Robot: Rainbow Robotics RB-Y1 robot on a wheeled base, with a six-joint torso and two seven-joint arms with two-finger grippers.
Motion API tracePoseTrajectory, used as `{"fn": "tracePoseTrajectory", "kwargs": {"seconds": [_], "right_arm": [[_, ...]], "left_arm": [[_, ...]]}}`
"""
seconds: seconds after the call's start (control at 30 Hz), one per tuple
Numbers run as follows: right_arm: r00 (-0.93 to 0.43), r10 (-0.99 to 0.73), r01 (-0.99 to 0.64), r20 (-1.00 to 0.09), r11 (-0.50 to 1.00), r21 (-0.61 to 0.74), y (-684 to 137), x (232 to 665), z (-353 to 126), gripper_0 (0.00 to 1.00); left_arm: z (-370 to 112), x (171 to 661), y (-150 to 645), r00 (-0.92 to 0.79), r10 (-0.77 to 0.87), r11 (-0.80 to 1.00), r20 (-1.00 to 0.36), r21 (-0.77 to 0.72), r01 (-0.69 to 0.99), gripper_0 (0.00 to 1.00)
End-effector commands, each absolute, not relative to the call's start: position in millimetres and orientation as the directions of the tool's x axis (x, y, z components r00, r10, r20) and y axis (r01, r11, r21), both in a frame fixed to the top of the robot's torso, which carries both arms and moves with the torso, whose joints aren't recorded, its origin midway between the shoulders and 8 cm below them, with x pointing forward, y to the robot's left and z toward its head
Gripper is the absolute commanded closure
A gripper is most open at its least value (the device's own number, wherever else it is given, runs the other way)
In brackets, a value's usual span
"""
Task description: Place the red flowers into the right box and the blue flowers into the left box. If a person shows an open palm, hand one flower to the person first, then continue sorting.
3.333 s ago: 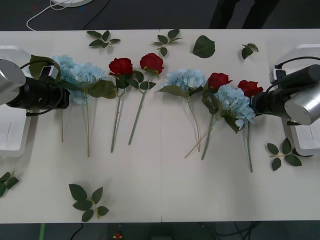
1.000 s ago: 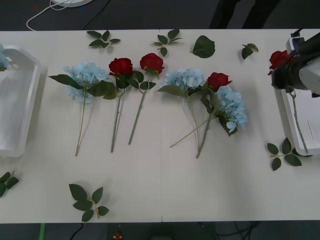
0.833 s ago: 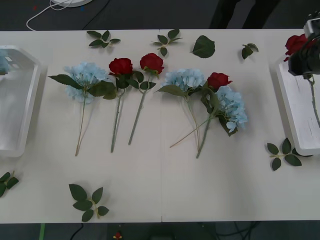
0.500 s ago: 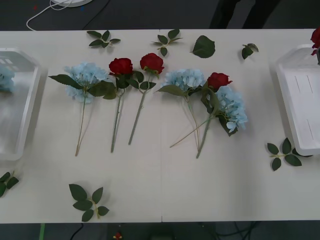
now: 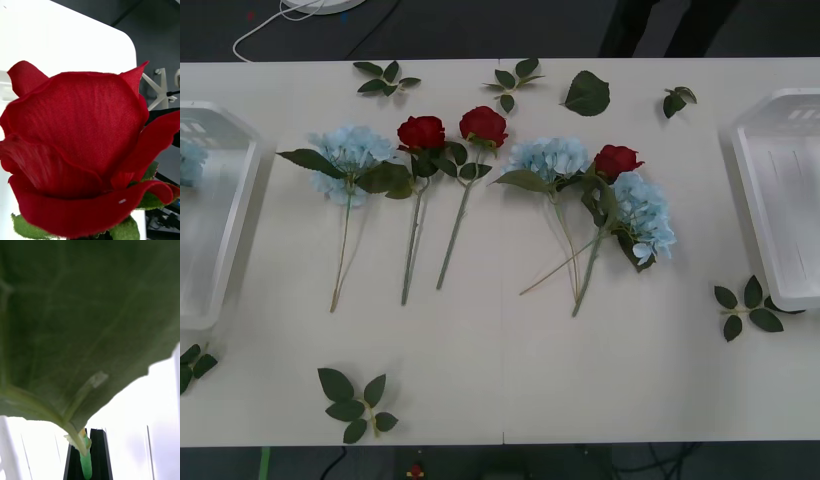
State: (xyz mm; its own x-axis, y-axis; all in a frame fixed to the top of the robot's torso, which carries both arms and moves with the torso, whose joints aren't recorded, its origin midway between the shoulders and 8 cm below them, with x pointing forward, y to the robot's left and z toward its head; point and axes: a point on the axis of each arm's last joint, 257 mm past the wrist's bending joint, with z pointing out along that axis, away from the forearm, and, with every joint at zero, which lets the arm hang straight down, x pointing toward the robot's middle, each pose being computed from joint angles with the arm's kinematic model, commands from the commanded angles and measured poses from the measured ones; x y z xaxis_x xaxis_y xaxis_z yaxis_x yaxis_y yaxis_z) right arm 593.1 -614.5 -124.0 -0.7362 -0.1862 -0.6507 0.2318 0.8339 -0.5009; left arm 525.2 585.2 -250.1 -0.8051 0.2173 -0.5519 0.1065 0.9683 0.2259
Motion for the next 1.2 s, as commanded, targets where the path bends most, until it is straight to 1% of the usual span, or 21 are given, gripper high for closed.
{"fn": "tracePoseTrajectory", "kwargs": {"seconds": [0.03, 0.3, 0.33, 0.37, 0.4, 0.43, 0.67, 0.83, 1.03, 1.2], "right_arm": [[-0.719, -0.228, 0.261, -0.656, 0.787, -0.56, -643, 593, -86, 1.0], [-0.699, -0.229, 0.269, -0.678, 0.794, -0.546, -640, 600, -89, 1.0], [-0.694, -0.232, 0.27, -0.681, 0.793, -0.545, -640, 601, -87, 0.83], [-0.693, -0.23, 0.271, -0.684, 0.795, -0.543, -639, 601, -88, 0.58], [-0.689, -0.232, 0.272, -0.687, 0.796, -0.541, -639, 602, -87, 0.06], [-0.686, -0.238, 0.271, -0.687, 0.793, -0.545, -639, 603, -87, 0.0], [-0.669, -0.262, 0.263, -0.696, 0.792, -0.551, -635, 609, -83, 0.0], [-0.665, -0.258, 0.264, -0.701, 0.796, -0.544, -631, 611, -84, 0.0], [-0.659, -0.167, 0.27, -0.734, 0.858, -0.437, -611, 610, -88, 0.0], [-0.661, -0.155, 0.192, -0.734, 0.911, -0.365, -569, 608, -90, 0.0]], "left_arm": [[-232, 521, 612, -0.794, 0.07, 0.988, -0.603, 0.15, -0.027, 1.0], [-234, 523, 615, -0.806, 0.063, 0.988, -0.589, 0.152, -0.034, 1.0], [-233, 523, 617, -0.801, 0.065, 0.987, -0.595, 0.157, -0.036, 1.0], [-234, 524, 617, -0.8, 0.068, 0.986, -0.596, 0.16, -0.035, 1.0], [-235, 523, 618, -0.8, 0.072, 0.985, -0.596, 0.166, -0.035, 1.0], [-236, 523, 619, -0.798, 0.074, 0.985, -0.597, 0.17, -0.035, 1.0], [-238, 513, 626, -0.803, 0.096, 0.98, -0.589, 0.196, -0.027, 1.0], [-248, 509, 627, -0.801, 0.108, 0.977, -0.589, 0.214, -0.026, 1.0], [-257, 507, 626, -0.788, 0.13, 0.97, -0.601, 0.242, -0.025, 1.0], [-257, 507, 626, -0.787, 0.135, 0.97, -0.602, 0.243, -0.02, 1.0]]}}
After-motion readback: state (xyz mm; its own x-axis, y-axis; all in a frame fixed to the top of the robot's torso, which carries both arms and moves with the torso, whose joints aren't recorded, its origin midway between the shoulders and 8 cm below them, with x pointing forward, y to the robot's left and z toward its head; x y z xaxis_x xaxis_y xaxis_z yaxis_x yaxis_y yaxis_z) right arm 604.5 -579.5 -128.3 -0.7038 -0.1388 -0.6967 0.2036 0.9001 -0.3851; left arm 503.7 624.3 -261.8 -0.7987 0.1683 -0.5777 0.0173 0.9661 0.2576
